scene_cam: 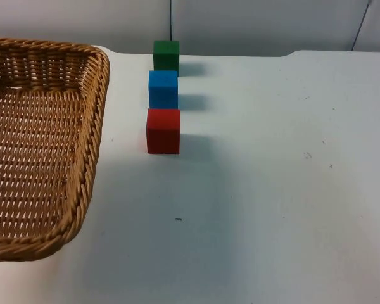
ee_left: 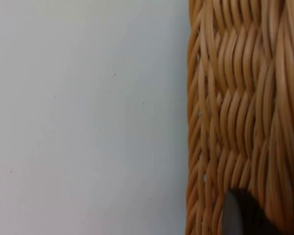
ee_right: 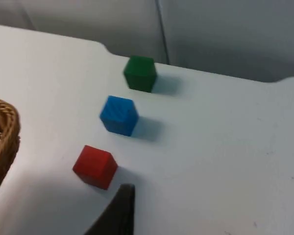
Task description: Pick up the basket with the left hand and place the blue cube into the basket with the right hand.
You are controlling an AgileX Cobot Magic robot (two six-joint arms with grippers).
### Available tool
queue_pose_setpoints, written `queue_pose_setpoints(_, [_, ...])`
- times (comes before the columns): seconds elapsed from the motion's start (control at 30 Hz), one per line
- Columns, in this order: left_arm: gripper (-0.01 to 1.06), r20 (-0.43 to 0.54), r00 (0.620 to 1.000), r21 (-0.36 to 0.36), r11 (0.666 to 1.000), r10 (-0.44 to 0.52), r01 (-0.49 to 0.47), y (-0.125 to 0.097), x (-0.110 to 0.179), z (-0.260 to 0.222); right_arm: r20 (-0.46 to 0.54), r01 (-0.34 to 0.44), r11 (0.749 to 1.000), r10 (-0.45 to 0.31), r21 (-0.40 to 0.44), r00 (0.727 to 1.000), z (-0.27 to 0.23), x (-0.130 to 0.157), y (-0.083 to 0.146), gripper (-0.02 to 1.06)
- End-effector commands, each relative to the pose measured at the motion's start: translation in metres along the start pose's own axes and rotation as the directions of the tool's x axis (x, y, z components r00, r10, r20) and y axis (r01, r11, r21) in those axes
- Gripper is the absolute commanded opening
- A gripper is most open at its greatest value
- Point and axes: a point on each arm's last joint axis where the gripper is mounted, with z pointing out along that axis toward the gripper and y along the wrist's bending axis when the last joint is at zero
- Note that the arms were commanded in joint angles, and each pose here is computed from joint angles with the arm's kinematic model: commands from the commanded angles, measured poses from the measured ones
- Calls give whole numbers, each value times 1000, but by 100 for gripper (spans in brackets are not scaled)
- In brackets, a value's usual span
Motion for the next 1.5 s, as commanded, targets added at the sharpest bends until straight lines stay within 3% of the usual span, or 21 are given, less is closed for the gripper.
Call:
queue_pose_setpoints(0.0, [0, 11, 1000, 32, 999, -2, 1, -4, -2, -3, -9, 45, 997, -46, -60, 999, 29, -16, 15, 101])
queue_pose_setpoints(0.13, [0, 11, 1000, 32, 999, -2, 1, -4, -2, -3, -58, 67, 988, -75, -138, 995, 78, -29, 44, 101])
queue_pose_setpoints(0.17, [0, 11, 1000, 32, 999, -2, 1, -4, -2, -3, -99, 63, 990, -76, -127, 992, 102, -31, 57, 101])
queue_pose_setpoints(0.4, [0, 11, 1000, 32, 999, -2, 1, -4, -2, -3, -193, 68, 998, -70, -14, 979, 182, -28, 83, 100])
queue_pose_setpoints(0.53, [0, 16, 1000, 27, 1000, -2, 1, -4, -2, -3, -223, -12, 1000, 8, -16, 975, 233, -23, 94, 100])
queue_pose_setpoints(0.93, [0, 17, 1000, 28, 1000, -2, 2, -4, -2, -3, -260, -120, 993, 120, 15, 958, 315, -18, 102, 100])
queue_pose_setpoints(1.1, [0, 20, 1000, 30, 1000, -4, 4, -4, -2, -3, -288, -123, 991, 130, 43, 949, 339, -8, 101, 100])
queue_pose_setpoints(1.47, [0, 25, 1000, 35, 999, -8, 7, -5, -3, -4, -286, -215, 970, 239, 114, 928, 379, 25, 94, 99])
